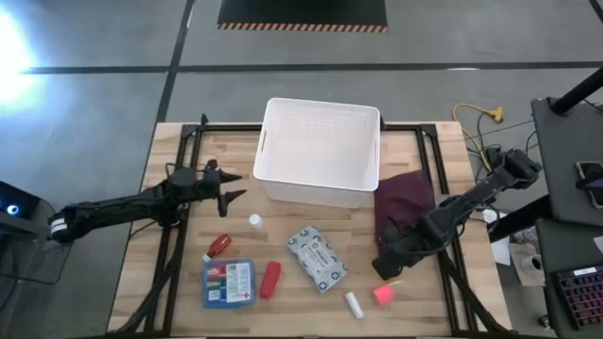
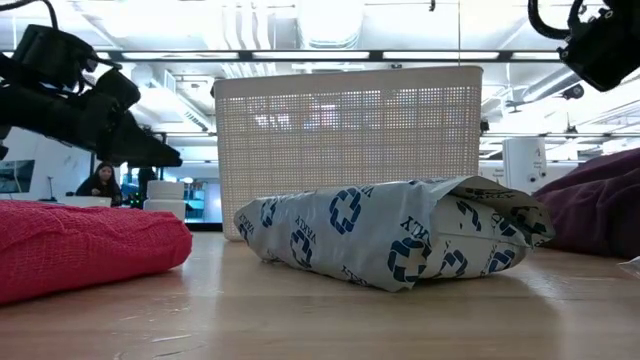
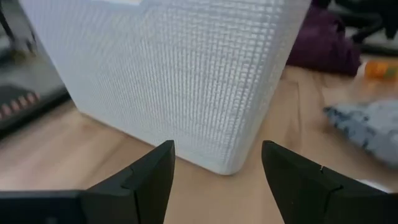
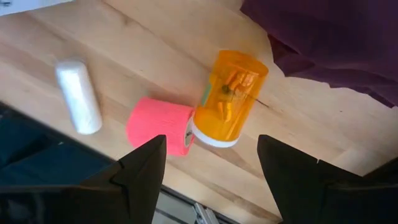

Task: Pick & place medical supplies in basket/bin
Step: Put the orange pill bottle into the white container

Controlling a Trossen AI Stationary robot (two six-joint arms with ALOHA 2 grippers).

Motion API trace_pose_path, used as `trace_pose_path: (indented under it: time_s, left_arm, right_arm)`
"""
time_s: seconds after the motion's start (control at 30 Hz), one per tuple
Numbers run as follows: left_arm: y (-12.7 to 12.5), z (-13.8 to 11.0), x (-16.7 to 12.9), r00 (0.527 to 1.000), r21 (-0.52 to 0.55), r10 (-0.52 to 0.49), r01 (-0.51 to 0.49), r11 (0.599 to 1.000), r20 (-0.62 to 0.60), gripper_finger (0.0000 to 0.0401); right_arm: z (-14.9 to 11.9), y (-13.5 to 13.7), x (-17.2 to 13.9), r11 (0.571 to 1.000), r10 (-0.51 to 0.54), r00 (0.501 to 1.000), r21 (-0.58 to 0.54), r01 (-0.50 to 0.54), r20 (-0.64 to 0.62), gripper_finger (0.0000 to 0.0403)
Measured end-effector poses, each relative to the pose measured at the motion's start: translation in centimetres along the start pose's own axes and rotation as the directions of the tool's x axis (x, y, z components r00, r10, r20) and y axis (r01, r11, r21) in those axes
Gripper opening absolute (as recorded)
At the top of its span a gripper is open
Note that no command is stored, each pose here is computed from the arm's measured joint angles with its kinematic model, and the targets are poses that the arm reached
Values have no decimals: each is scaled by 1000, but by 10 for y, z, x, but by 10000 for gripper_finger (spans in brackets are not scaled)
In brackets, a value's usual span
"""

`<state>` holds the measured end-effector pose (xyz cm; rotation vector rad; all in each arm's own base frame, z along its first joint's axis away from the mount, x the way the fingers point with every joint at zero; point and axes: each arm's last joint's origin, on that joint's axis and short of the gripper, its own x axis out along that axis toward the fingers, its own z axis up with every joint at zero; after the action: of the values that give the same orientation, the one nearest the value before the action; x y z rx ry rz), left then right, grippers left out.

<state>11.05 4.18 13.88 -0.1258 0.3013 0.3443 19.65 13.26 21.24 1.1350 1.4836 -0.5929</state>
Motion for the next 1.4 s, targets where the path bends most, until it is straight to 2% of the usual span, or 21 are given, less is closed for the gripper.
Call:
trace_pose_path:
  time_s: [0.1,0.17,0.2,0.3,0.33,0.37,0.5,0.63,0.83,0.93,1.1,1.27,1.33,1.4]
  left_arm:
    - [0,0,0,1000,-169,0,0,986,1,223]
    - [0,1,0,1000,-341,-10,11,940,4,223]
    - [-1,2,0,1000,-441,-25,26,897,8,223]
    - [-3,6,-1,996,-690,-89,76,720,17,223]
    - [-3,6,-1,994,-726,-104,83,683,15,223]
    - [-4,6,-1,992,-734,-125,95,673,13,223]
    - [-8,7,-2,970,-671,-240,193,716,23,223]
    - [-11,16,-3,957,-643,-283,254,723,61,223]
    - [-18,54,-12,932,-441,-323,362,821,163,223]
    - [-21,72,-18,921,-351,-337,386,853,195,223]
    - [-22,89,-27,925,-307,-336,376,874,175,223]
    - [-23,101,-33,922,-280,-338,381,881,189,223]
    - [-25,104,-36,907,-267,-371,415,870,200,223]
    - [-28,104,-40,874,-245,-441,481,842,202,223]
  right_arm:
    - [1,3,8,999,-30,1000,22,30,2,244]
    - [1,5,14,998,-50,999,29,50,-8,245]
    - [0,6,17,999,-47,999,24,47,-13,245]
    - [-3,7,26,998,-56,998,2,56,-8,245]
    - [-5,5,29,998,-68,998,-1,68,0,245]
    - [-5,3,32,997,-80,997,6,80,9,245]
    - [-7,-7,45,996,-70,996,55,67,56,245]
    - [-3,-11,57,996,-15,998,88,9,66,245]
    - [1,-15,74,995,-52,994,92,43,92,244]
    - [2,-14,78,996,-56,995,75,50,87,239]
    - [2,-14,76,997,-51,993,62,44,105,202]
    - [-3,-11,62,998,25,993,54,-31,113,151]
    - [-7,-4,47,994,100,987,41,-106,125,143]
    - [-12,6,23,974,215,961,32,-224,176,142]
